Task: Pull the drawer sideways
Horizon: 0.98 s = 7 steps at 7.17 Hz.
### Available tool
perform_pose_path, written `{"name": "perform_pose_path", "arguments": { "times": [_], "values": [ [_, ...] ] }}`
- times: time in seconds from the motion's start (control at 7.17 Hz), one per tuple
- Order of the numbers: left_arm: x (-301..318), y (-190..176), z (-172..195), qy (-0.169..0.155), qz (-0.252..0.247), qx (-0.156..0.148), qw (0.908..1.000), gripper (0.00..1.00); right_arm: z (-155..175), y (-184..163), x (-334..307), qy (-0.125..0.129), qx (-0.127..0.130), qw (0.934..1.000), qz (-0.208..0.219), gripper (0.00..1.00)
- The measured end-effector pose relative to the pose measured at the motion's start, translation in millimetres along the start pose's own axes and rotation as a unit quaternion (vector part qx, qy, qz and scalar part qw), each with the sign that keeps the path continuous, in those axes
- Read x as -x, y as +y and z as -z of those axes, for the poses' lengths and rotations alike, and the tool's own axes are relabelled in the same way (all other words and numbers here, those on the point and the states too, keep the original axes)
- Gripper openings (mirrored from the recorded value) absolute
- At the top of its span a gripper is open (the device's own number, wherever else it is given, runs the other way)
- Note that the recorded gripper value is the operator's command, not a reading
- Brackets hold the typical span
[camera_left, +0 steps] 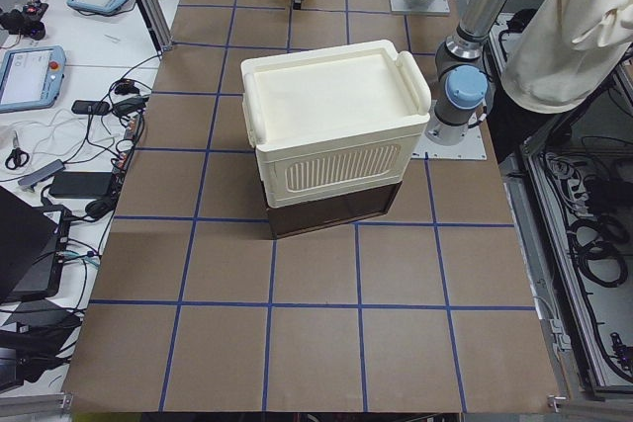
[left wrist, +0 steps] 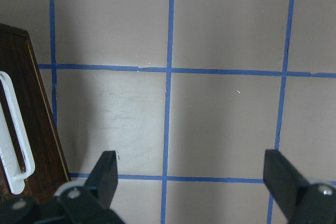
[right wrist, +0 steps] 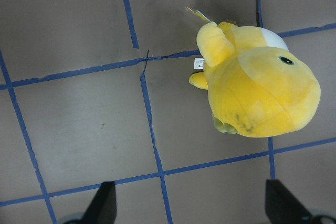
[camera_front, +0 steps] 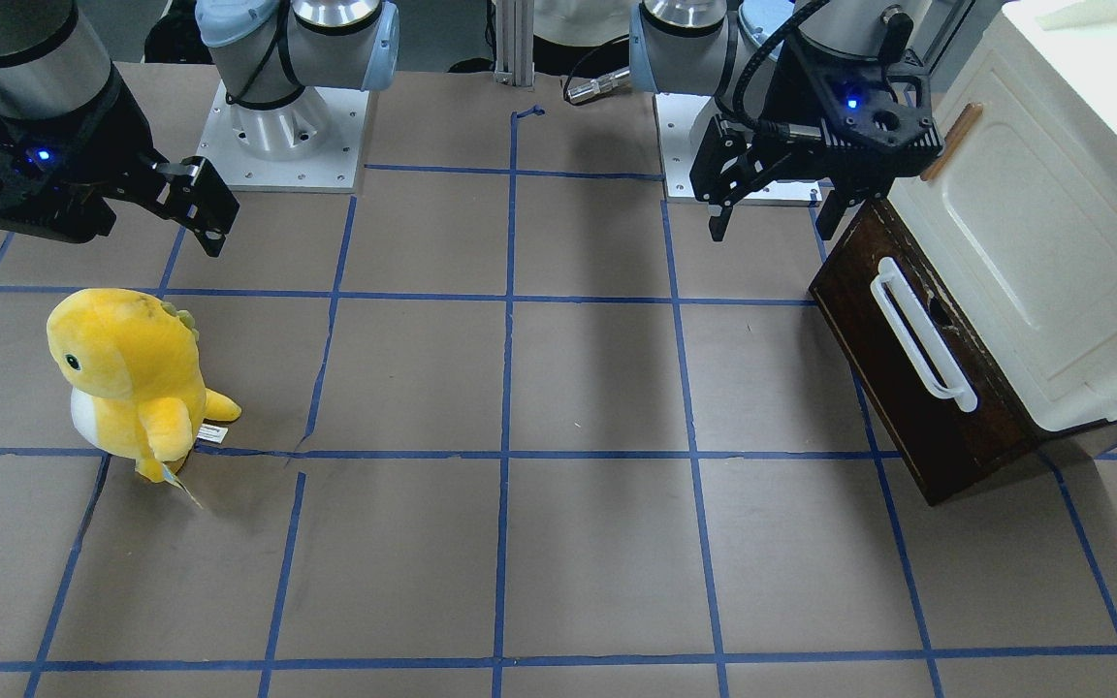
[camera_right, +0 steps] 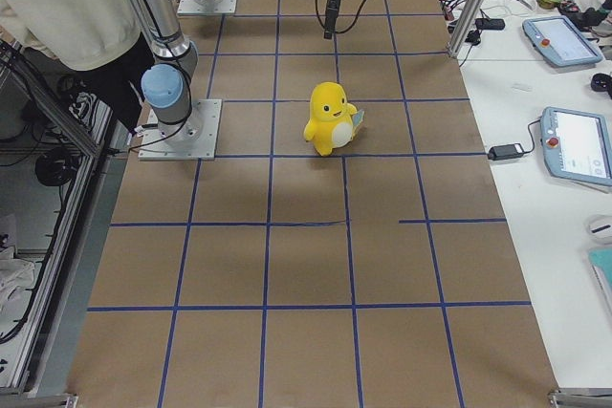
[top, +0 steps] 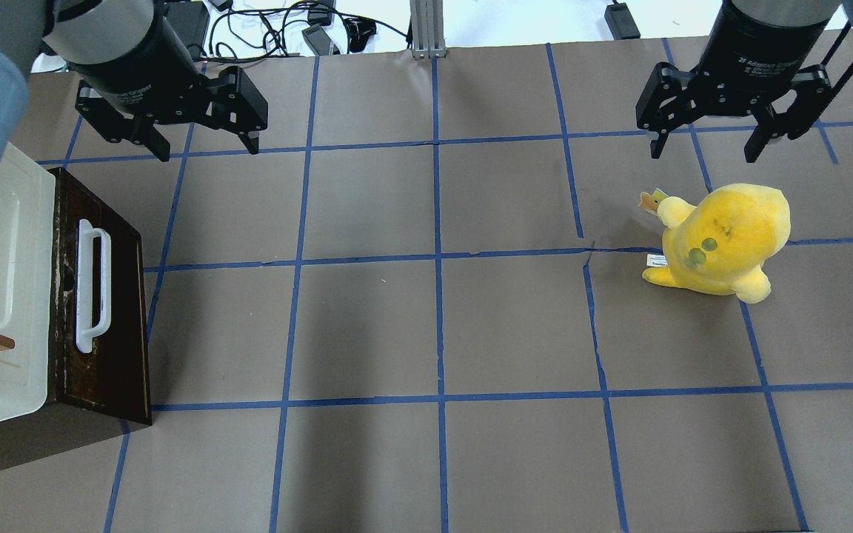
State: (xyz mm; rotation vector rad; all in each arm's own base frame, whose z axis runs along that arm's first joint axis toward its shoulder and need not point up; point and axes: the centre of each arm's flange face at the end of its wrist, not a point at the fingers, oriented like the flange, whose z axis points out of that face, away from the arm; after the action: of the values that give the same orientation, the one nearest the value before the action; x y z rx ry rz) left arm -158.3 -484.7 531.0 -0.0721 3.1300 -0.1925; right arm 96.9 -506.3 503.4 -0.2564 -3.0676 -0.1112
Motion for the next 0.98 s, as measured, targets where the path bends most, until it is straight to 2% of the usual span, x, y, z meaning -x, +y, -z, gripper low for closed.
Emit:
{"name": "perform_pose_path", "arguments": {
  "times": [0.7, 0.98],
  "values": [
    [-3.1, 2.0, -0.2, -0.001, -0.002, 0.005, 1.0, 1.0, 0.0, 0.1, 0.2, 0.0, 0.0, 1.0, 0.0, 1.0],
    [-2.6, -0.7, -4.6, -0.006, 0.001, 0.023, 0.9997, 1.0, 0.0, 0.0, 0.0, 0.0, 0.0, 1.0, 0.0, 1.0]
  ]
}}
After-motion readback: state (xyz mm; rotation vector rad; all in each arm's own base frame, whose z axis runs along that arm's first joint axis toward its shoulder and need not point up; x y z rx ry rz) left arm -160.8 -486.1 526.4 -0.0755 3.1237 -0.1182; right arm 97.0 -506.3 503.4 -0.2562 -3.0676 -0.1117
